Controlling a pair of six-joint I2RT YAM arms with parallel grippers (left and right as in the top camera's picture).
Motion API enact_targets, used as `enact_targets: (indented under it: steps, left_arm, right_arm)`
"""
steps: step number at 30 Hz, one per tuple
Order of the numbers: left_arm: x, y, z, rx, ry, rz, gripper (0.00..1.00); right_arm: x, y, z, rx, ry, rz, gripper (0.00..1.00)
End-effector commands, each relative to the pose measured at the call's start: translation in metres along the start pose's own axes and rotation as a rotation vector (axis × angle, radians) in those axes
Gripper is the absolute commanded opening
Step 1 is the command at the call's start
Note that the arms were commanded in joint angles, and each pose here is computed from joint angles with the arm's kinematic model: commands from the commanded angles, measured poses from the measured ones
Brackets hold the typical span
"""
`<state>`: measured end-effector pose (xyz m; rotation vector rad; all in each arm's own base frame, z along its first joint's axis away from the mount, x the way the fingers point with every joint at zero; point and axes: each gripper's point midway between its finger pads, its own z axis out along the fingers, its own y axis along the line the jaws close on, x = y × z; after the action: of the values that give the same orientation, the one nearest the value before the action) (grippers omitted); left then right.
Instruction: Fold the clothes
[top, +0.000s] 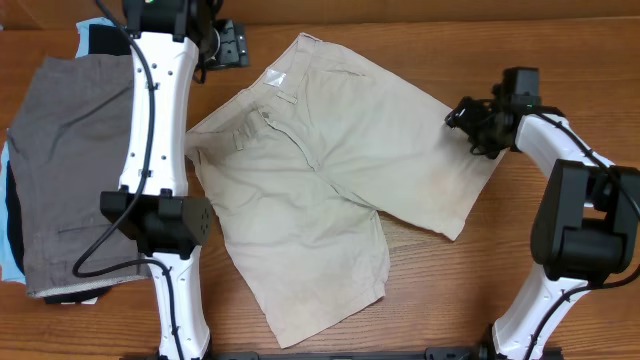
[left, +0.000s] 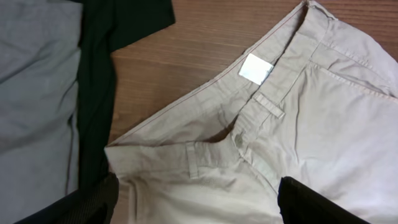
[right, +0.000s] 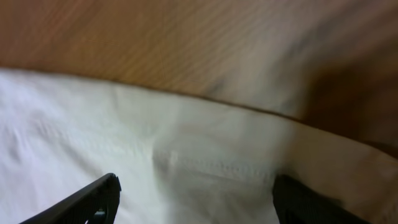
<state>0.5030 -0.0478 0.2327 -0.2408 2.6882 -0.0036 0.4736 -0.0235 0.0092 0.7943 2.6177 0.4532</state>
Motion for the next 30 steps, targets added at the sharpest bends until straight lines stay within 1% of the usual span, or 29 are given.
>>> enact_targets:
  steps: [1, 8, 10, 12, 13, 14, 16, 19, 21, 22, 26, 28, 29, 30]
  left_arm:
    - [0.001, -0.013, 0.016, 0.014, 0.011, 0.037, 0.84]
    - [-0.016, -0.028, 0.019, 0.043, -0.064, 0.046, 0.85]
    - [-0.022, -0.031, 0.019, 0.051, -0.089, 0.044, 0.88]
    - [-0.027, -0.032, 0.018, 0.057, -0.107, 0.042, 0.95]
    - [-0.029, -0.033, 0.018, 0.059, -0.117, 0.041, 1.0]
    - [-0.032, -0.034, 0.018, 0.063, -0.128, 0.04, 1.0]
    - [-0.039, -0.035, 0.016, 0.067, -0.161, 0.046, 1.0]
    - [-0.049, -0.038, 0.015, 0.071, -0.201, 0.106, 1.0]
    - [-0.052, -0.039, 0.014, 0.073, -0.216, 0.125, 1.0]
    - [-0.053, -0.038, 0.014, 0.071, -0.218, 0.135, 1.0]
    - [-0.053, -0.03, 0.01, 0.062, -0.218, 0.148, 1.0]
    - [-0.052, -0.026, 0.002, 0.058, -0.214, 0.145, 1.0]
    - [-0.048, -0.024, -0.007, 0.056, -0.208, 0.154, 1.0]
    - [-0.045, -0.021, -0.014, 0.049, -0.205, 0.156, 1.0]
  right_arm:
    - [0.029, -0.084, 0.056, 0.203, 0.078, 0.067, 0.83]
    - [-0.023, -0.069, 0.07, 0.152, -0.091, 0.01, 0.83]
    - [-0.038, -0.066, 0.07, 0.155, -0.136, -0.002, 0.83]
    - [-0.056, -0.062, 0.068, 0.159, -0.183, -0.008, 0.83]
    - [-0.064, -0.06, 0.067, 0.156, -0.202, -0.014, 0.84]
    - [-0.074, -0.056, 0.065, 0.147, -0.223, -0.028, 0.86]
    - [-0.092, -0.049, 0.06, 0.142, -0.255, -0.072, 0.88]
    - [-0.113, -0.038, 0.049, 0.133, -0.288, -0.102, 0.93]
    - [-0.125, -0.03, 0.039, 0.129, -0.289, -0.111, 0.99]
    - [-0.128, -0.026, 0.033, 0.13, -0.28, -0.115, 1.0]
    - [-0.137, 0.001, -0.003, 0.094, -0.21, -0.117, 1.0]
    - [-0.138, 0.019, -0.027, 0.068, -0.185, -0.121, 1.0]
    - [-0.134, 0.033, -0.051, 0.048, -0.151, -0.122, 1.0]
    - [-0.129, 0.041, -0.064, 0.036, -0.128, -0.121, 1.0]
